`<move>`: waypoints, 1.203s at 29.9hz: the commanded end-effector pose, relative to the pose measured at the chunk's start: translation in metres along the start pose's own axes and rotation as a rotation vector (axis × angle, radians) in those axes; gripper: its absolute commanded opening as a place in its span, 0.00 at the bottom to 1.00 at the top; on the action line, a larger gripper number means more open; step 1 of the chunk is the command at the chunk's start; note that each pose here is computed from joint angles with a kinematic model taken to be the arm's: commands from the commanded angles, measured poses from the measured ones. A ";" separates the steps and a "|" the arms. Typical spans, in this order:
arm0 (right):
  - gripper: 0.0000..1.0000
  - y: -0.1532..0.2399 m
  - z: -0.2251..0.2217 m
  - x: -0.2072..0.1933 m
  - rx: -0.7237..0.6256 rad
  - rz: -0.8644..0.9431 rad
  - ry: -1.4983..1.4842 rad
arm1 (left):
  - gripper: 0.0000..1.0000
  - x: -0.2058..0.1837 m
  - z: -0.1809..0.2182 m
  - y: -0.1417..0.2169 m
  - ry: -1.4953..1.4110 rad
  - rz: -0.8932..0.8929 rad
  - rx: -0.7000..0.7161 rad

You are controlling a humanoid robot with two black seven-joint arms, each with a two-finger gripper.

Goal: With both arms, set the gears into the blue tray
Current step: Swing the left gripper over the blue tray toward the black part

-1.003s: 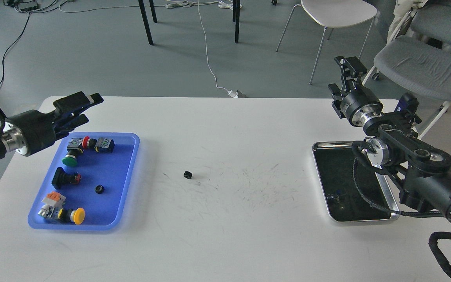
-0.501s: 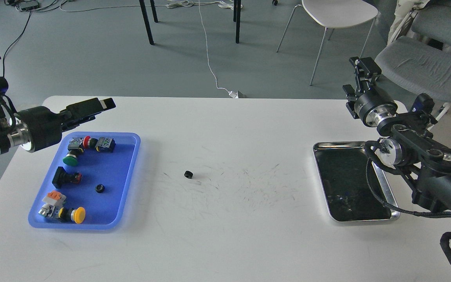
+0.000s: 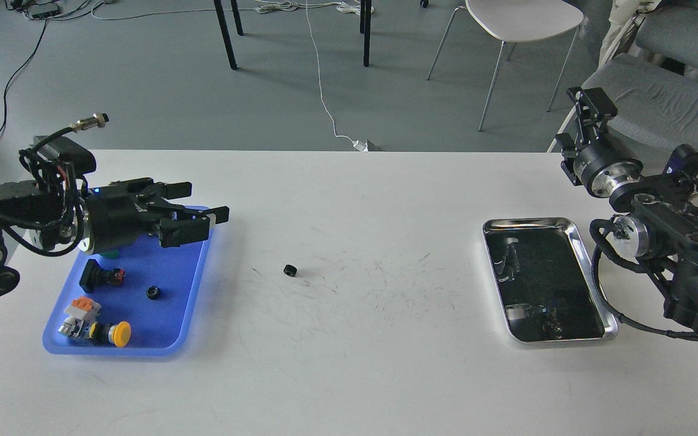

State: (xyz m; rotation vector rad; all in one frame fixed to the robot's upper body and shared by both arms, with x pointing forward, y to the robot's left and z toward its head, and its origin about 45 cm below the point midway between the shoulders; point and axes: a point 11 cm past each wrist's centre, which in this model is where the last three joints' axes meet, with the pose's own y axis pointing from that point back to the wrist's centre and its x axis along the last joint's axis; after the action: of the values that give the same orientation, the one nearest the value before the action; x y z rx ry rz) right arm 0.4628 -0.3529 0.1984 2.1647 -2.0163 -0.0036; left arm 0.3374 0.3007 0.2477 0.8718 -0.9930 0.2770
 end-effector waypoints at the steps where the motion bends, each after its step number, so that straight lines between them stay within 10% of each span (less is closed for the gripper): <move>1: 0.95 0.001 0.000 0.003 0.005 0.007 0.005 | 0.98 -0.001 0.008 -0.010 -0.046 -0.011 -0.025; 36: 0.95 0.002 0.004 0.008 -0.003 0.054 0.019 | 0.90 -0.073 0.046 -0.122 0.015 -0.054 -0.231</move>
State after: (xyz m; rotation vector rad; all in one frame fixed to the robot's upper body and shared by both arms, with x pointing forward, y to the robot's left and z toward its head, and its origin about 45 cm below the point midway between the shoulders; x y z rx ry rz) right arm 0.4612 -0.3620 0.1959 2.1019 -2.0601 0.0205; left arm 0.3401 0.2022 0.1431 0.7156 -0.9645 0.1250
